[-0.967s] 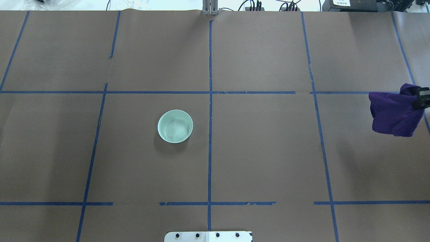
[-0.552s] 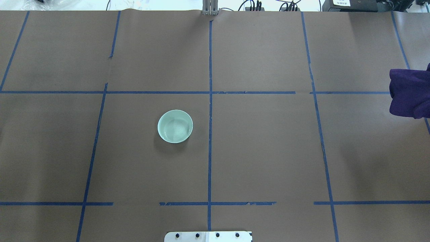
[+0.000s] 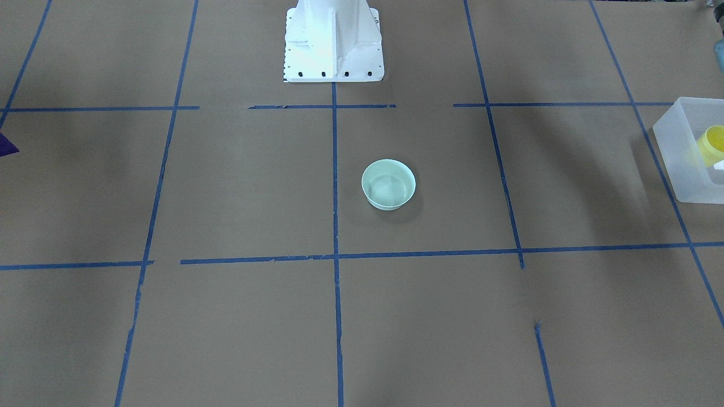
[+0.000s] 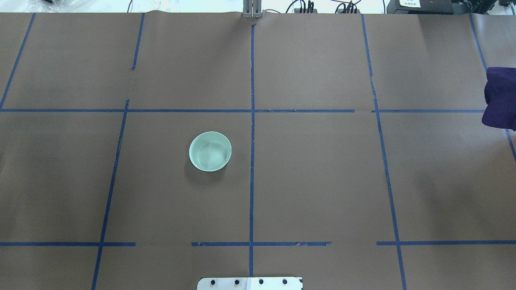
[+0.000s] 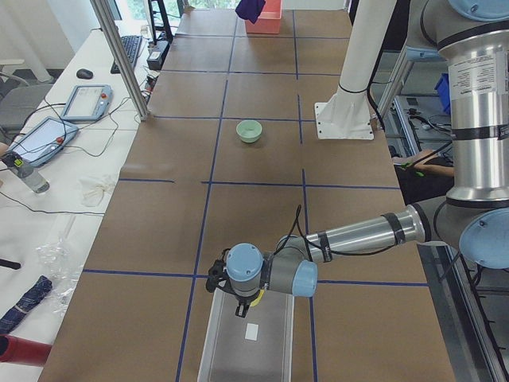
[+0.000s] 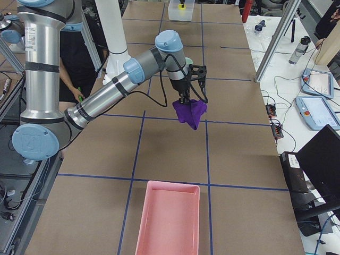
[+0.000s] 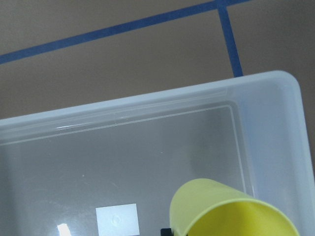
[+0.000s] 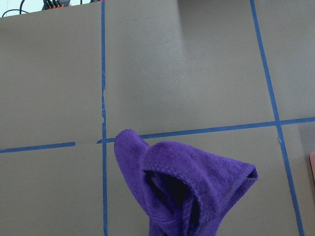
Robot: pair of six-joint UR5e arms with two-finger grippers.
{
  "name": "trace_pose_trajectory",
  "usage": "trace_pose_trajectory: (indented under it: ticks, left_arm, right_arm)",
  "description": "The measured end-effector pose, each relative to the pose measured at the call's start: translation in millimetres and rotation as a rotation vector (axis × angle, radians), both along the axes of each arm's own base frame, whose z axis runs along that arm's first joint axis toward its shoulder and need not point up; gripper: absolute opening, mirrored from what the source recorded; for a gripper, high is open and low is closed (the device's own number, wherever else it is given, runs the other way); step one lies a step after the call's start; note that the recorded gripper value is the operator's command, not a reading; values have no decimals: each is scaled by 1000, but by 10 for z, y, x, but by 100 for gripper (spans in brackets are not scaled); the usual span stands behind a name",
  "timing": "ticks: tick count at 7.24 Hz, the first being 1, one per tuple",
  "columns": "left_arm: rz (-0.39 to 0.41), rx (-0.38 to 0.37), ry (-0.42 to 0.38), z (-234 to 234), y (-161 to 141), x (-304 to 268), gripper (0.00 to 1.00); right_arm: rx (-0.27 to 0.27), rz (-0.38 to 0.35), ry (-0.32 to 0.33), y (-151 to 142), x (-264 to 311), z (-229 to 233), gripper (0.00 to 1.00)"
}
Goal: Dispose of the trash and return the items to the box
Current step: 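Lift the purple cloth with the right gripper and drop it into the pink bin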
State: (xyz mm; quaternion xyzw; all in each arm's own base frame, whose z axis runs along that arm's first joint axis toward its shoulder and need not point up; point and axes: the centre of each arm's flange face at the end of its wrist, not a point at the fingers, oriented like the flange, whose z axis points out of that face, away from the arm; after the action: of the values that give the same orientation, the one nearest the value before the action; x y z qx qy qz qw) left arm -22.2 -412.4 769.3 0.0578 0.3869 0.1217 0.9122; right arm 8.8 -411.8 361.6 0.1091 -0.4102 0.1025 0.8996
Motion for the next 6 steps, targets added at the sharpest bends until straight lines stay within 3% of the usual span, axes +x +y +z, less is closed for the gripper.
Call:
trace_pose_trajectory:
  ticks: [1,2,4,6]
  left_arm:
    - [4,5,1,20,3,16,86]
    - [5,24,1,28,-1,22,100]
    - [4,85,3,-52,-33,21,100]
    - [-4,153,7,-491,-67,-3,100]
  right_arm:
    - [4,0,0,2,16,-4,0]
    - [6,4,-1,5,38,-9,0]
    - [17,23,-4,34,133,-51,0]
    - [36,16,-15,135,322,13,0]
